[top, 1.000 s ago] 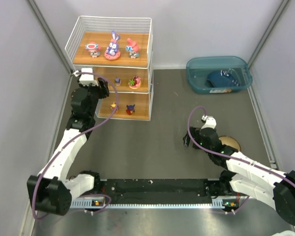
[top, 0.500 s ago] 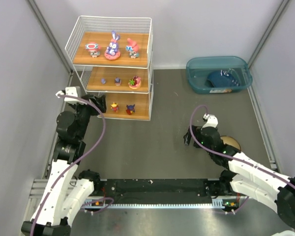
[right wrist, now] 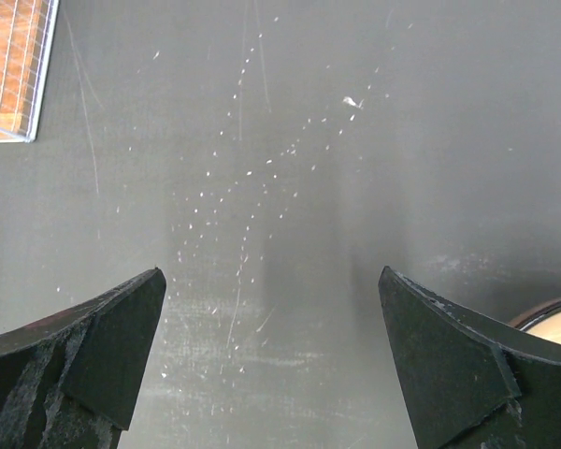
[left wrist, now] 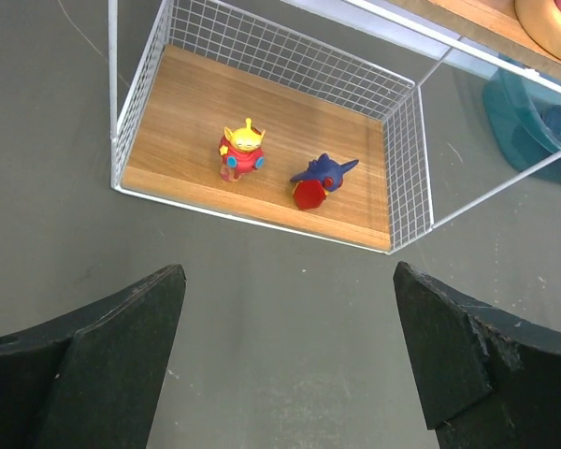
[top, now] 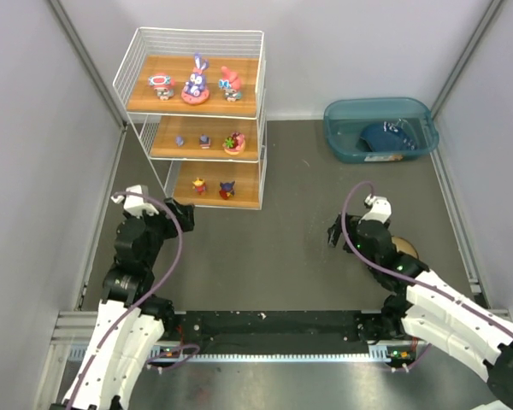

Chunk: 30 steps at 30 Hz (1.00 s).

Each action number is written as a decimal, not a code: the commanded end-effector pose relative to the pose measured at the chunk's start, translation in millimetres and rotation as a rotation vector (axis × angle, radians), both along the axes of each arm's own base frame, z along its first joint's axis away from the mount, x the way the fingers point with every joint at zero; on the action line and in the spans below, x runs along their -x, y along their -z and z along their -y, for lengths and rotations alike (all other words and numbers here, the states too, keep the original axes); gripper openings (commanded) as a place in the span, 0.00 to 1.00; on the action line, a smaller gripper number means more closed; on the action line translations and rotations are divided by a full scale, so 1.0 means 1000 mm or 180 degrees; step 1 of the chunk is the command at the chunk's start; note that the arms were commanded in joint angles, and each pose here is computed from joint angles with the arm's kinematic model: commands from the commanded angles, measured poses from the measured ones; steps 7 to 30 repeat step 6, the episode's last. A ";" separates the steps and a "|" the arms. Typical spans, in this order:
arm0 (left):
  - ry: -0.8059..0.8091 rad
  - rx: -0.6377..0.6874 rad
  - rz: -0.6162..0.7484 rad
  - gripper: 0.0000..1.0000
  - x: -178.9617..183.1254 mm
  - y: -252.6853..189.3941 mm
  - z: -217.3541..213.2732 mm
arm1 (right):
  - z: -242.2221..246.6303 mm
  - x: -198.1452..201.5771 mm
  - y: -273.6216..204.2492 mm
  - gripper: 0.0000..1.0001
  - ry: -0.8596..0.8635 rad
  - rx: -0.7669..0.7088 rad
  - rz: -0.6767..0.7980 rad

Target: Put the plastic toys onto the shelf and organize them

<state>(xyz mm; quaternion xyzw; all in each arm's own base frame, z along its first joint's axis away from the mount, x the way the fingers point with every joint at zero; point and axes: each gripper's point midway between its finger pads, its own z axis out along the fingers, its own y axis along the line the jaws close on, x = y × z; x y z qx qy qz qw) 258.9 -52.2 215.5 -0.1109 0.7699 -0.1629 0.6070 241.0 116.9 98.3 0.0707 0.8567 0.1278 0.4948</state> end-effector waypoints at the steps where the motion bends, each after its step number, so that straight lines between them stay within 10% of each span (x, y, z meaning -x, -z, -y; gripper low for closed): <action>1: -0.0010 0.0198 0.0050 0.99 0.004 -0.001 0.003 | 0.011 -0.011 -0.030 0.99 0.0243 0.0008 0.0186; 30: -0.0218 0.0248 -0.0064 0.99 0.011 0.007 -0.007 | 0.021 -0.010 -0.037 0.99 0.0388 0.0028 0.0227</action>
